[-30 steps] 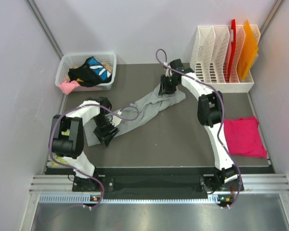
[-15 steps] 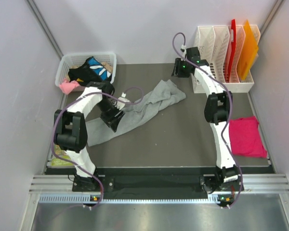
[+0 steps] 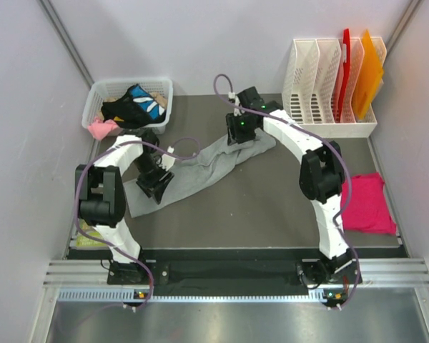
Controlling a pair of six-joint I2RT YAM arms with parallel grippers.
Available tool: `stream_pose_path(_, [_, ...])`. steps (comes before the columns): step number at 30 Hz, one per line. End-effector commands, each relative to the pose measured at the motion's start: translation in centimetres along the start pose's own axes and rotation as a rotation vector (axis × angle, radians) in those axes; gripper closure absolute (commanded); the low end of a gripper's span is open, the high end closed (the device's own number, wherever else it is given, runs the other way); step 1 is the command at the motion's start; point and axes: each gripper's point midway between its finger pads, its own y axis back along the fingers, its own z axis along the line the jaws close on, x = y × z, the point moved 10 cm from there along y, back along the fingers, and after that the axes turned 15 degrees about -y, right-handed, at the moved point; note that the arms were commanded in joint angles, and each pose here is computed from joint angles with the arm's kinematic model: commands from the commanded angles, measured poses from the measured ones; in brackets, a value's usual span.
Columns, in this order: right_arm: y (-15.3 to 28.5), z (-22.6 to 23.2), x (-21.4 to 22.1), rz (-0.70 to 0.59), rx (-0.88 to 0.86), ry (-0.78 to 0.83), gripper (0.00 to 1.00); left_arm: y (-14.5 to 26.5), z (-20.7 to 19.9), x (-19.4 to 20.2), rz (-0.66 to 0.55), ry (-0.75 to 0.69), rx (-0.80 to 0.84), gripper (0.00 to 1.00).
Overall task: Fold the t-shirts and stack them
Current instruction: Rotate the tshirt 45 degrees
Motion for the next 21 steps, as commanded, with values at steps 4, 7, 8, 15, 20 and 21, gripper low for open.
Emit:
stream_pose_path(4, [1.3, 1.8, 2.8, 0.058, -0.032, 0.005, 0.55, -0.2, 0.1, 1.0, 0.001, -0.018, -0.064, 0.43])
stream_pose_path(7, [-0.5, 1.3, 4.4, 0.114, -0.039, -0.023, 0.55, -0.7, 0.5, 1.8, 0.016, -0.005, -0.071, 0.43])
stream_pose_path(8, [-1.1, 1.2, 4.6, 0.116, -0.045, -0.028, 0.56, -1.0, 0.7, 2.1, 0.022, -0.003, -0.074, 0.43])
stream_pose_path(15, [-6.1, -1.4, 6.7, 0.212, 0.004, -0.071, 0.58, -0.5, 2.9, 4.9, 0.051, 0.054, -0.12, 0.43])
stream_pose_path(20, [-6.7, -4.4, 4.8, 0.175, 0.036, -0.127, 0.59, 0.4, 3.2, 5.0, 0.03, 0.053, -0.132, 0.43])
stream_pose_path(21, [-6.4, -4.8, 4.0, 0.152, 0.04, -0.13, 0.59, 0.4, 3.1, 4.9, 0.024, 0.054, -0.127, 0.43])
